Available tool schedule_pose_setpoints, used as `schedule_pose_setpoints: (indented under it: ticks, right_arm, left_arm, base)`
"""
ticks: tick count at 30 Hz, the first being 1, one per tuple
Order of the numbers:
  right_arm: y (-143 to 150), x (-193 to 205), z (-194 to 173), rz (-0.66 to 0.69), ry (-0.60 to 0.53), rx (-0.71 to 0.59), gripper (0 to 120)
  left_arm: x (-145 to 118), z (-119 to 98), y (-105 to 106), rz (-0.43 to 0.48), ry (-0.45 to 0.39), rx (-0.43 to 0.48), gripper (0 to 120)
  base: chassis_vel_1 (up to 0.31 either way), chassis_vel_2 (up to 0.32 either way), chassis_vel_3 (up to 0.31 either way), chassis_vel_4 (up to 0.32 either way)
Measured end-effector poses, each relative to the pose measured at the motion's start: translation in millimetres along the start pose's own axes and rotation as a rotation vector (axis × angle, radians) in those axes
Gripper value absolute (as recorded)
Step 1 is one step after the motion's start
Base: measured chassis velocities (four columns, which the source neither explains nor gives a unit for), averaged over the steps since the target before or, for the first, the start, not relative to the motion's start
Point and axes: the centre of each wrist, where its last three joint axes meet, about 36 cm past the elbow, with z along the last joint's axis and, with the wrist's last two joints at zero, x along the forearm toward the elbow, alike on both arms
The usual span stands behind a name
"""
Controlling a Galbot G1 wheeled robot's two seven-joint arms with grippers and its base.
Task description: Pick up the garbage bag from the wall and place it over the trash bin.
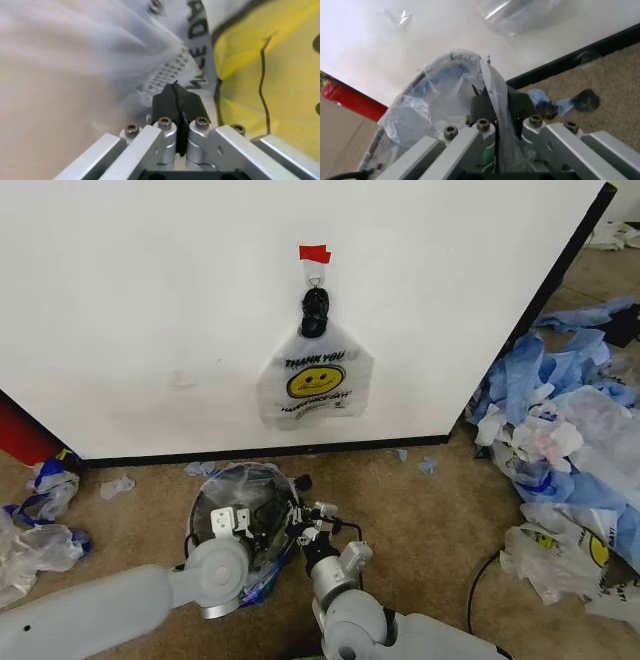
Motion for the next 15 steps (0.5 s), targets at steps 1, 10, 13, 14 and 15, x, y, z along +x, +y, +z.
schedule_pose_setpoints:
  ticks: [1,10,13,14,15]
  right_arm:
    - [0,0,0,0.000,0.001,0.001,1]
    - [4,2,6,-0.011,0.014,0.001,1]
    - [6,4,7,-0.016,0.019,0.002,1]
    - [7,6,7,-0.019,0.019,0.002,1]
    - [8,6,7,-0.021,0.019,0.001,1]
  left_arm:
    - [3,-1,2,-0.002,-0.005,0.000,0]
    - [9,-15,5,-0.004,-0.039,0.016,0]
    - [3,-18,2,0.002,-0.046,0.016,0]
    - [-2,-18,-1,0.007,-0.047,0.016,0]
    - [-4,-17,-2,0.009,-0.046,0.015,0]
  base:
    - [0.000,0.000,0.000,0.000]
    - [0.000,0.000,0.000,0.000]
    - [0.000,0.000,0.000,0.000]
    - [0.000,0.000,0.000,0.000]
    - [0.000,0.000,0.000,0.000]
